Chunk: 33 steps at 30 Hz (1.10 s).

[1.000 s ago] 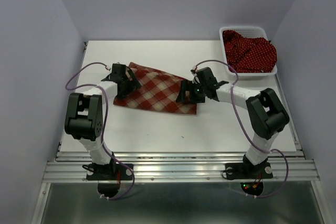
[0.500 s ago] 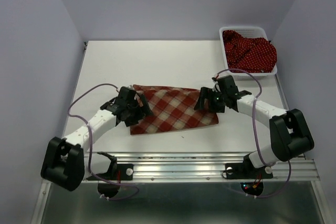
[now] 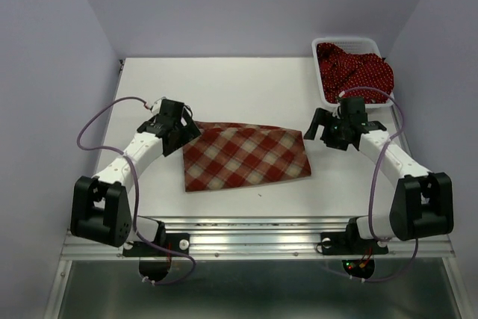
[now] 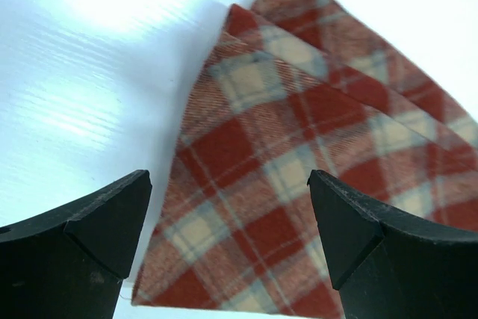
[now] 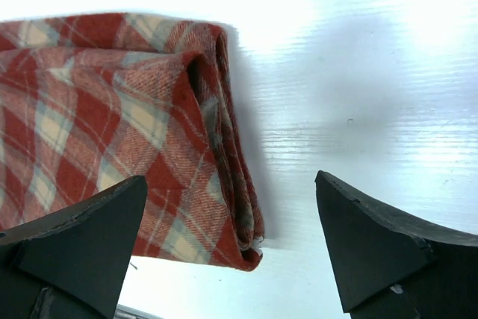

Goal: Fold and stack the skirts
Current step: Fold the skirt

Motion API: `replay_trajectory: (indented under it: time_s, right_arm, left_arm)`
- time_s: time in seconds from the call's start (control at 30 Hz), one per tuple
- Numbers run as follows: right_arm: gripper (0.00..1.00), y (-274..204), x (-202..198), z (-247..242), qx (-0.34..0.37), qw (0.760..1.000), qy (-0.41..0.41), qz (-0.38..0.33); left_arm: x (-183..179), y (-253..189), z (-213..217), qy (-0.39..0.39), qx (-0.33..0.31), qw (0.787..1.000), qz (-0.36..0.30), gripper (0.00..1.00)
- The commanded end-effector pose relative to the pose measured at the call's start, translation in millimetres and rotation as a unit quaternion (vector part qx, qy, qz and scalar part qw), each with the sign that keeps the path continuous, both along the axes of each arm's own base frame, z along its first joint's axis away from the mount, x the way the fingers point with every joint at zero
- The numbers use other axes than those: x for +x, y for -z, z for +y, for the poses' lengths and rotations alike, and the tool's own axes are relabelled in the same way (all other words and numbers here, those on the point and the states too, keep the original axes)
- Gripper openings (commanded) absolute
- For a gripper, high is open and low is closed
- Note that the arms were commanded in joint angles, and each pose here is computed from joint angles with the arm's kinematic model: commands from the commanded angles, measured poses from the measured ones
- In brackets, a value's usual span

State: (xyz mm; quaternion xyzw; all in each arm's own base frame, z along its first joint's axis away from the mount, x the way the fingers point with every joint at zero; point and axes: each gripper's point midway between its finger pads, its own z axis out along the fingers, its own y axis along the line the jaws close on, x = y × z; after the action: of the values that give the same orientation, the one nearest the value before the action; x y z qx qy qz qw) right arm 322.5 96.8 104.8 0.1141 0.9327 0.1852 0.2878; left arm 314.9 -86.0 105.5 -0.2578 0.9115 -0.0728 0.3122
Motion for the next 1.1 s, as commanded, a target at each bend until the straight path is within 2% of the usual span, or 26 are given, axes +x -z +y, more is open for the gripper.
replay_trajectory:
  time_s: [0.0,0.13,0.27,0.33,0.43,0.53,0.57,0.67,0.7,0.73,0.77,0.8,0.83,0.9,1.07]
  right_arm:
    - [1.00,13,-12,10,0.013,0.999,-0.046,0.023]
    - [1.00,24,-13,16,0.027,0.998,-0.059,0.026]
    - [1.00,35,-23,39,0.088,0.990,-0.102,0.038]
    - [1.00,46,-27,37,0.085,0.990,-0.096,0.054]
    - [0.94,62,-31,33,0.073,0.990,-0.092,0.072]
    - [0.79,74,-37,36,0.087,0.988,-0.088,0.093]
    - [0.69,81,-43,42,0.082,0.987,-0.089,0.105]
    - [0.59,90,-49,52,0.082,0.985,-0.094,0.116]
    - [0.48,93,-53,56,0.085,0.984,-0.098,0.121]
    - [0.41,94,-52,55,0.084,0.985,-0.094,0.121]
    - [0.26,97,-49,51,0.073,0.987,-0.076,0.122]
    - [0.22,96,-46,48,0.066,0.988,-0.069,0.117]
    - [0.20,93,-42,46,0.060,0.990,-0.064,0.112]
    - [0.15,84,-31,36,0.031,0.994,-0.045,0.092]
    - [0.08,44,-3,18,-0.032,0.998,-0.028,0.053]
  left_arm:
    - [11,4,2,0.018,0.004,1.000,-0.006,0.99]
    - [5,24,2,0.027,-0.001,1.000,0.008,0.99]
    - [-9,53,7,0.019,-0.011,0.999,0.044,0.99]
    - [-12,62,3,0.025,-0.021,0.998,0.051,0.99]
    - [-15,72,-3,0.033,-0.037,0.997,0.057,0.98]
    - [-19,80,-12,0.042,-0.059,0.995,0.067,0.92]
    - [-22,85,-11,0.041,-0.059,0.995,0.076,0.88]
    - [-24,96,-19,0.050,-0.077,0.992,0.089,0.71]
    - [-26,101,-22,0.054,-0.082,0.990,0.097,0.61]
    - [-26,101,-25,0.060,-0.091,0.989,0.098,0.56]
    - [-27,103,-26,0.059,-0.093,0.989,0.102,0.45]
    - [-28,104,-27,0.061,-0.094,0.988,0.103,0.45]
    - [-28,104,-27,0.059,-0.095,0.988,0.103,0.38]
    - [-27,102,-27,0.060,-0.095,0.989,0.099,0.31]
    - [-23,93,-37,0.072,-0.103,0.989,0.081,0.29]
